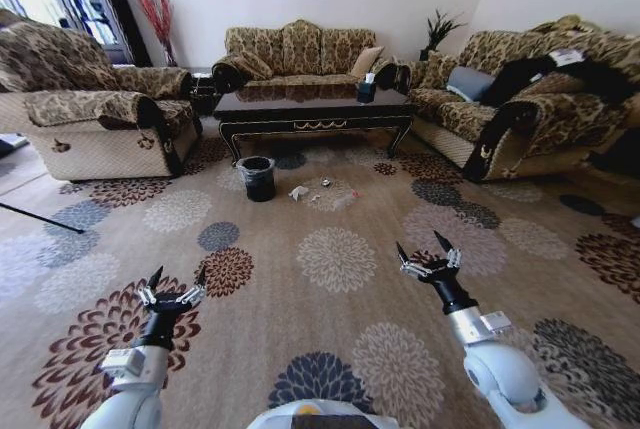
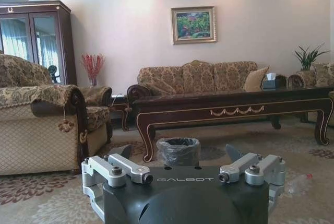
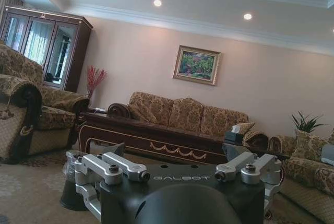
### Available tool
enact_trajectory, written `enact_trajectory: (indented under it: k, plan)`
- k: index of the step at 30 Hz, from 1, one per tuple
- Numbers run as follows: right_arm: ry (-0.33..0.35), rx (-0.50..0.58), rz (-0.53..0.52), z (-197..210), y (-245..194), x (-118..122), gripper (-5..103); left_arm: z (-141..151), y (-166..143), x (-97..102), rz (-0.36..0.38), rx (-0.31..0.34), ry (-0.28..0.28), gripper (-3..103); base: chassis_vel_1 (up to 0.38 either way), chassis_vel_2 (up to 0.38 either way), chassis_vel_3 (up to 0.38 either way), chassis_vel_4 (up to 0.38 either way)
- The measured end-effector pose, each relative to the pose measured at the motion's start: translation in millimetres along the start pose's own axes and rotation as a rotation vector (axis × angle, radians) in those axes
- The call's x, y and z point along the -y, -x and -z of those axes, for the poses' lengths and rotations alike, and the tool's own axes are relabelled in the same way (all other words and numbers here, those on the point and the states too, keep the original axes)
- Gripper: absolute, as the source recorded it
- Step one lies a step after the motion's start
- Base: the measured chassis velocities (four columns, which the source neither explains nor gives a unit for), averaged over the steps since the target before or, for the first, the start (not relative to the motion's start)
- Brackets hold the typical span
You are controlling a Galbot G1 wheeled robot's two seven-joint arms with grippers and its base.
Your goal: Move to the front of the table and pick up the trash from the floor, then place it into the trash bin.
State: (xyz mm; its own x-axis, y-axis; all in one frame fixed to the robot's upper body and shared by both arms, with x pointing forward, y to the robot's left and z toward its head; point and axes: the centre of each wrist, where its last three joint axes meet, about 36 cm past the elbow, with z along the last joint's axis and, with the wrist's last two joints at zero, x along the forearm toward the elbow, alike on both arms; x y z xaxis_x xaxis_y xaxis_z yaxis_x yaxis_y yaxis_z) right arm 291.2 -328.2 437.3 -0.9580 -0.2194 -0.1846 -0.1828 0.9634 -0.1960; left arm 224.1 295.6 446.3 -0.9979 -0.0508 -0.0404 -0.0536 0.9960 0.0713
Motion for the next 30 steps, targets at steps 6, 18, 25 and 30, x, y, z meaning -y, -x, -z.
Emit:
enact_trajectory:
  k: [6,18,25,30]
  plan:
    - [0.044,0.005,-0.012,5,-1,-4,100,13,-5,7.6,-0.002,0.028,-0.030,100,0.000,0.000,0.000,0.000]
    - [0.054,0.005,-0.001,3,-3,-9,100,24,-9,10.0,0.003,0.047,-0.040,100,0.000,0.000,0.000,0.000]
    - [0.061,0.007,0.004,3,-2,-11,100,22,-9,10.3,0.008,0.043,-0.043,100,0.000,0.000,0.000,0.000]
    - [0.066,0.006,0.004,3,-2,-12,100,18,-8,9.9,0.010,0.042,-0.044,100,0.000,0.000,0.000,0.000]
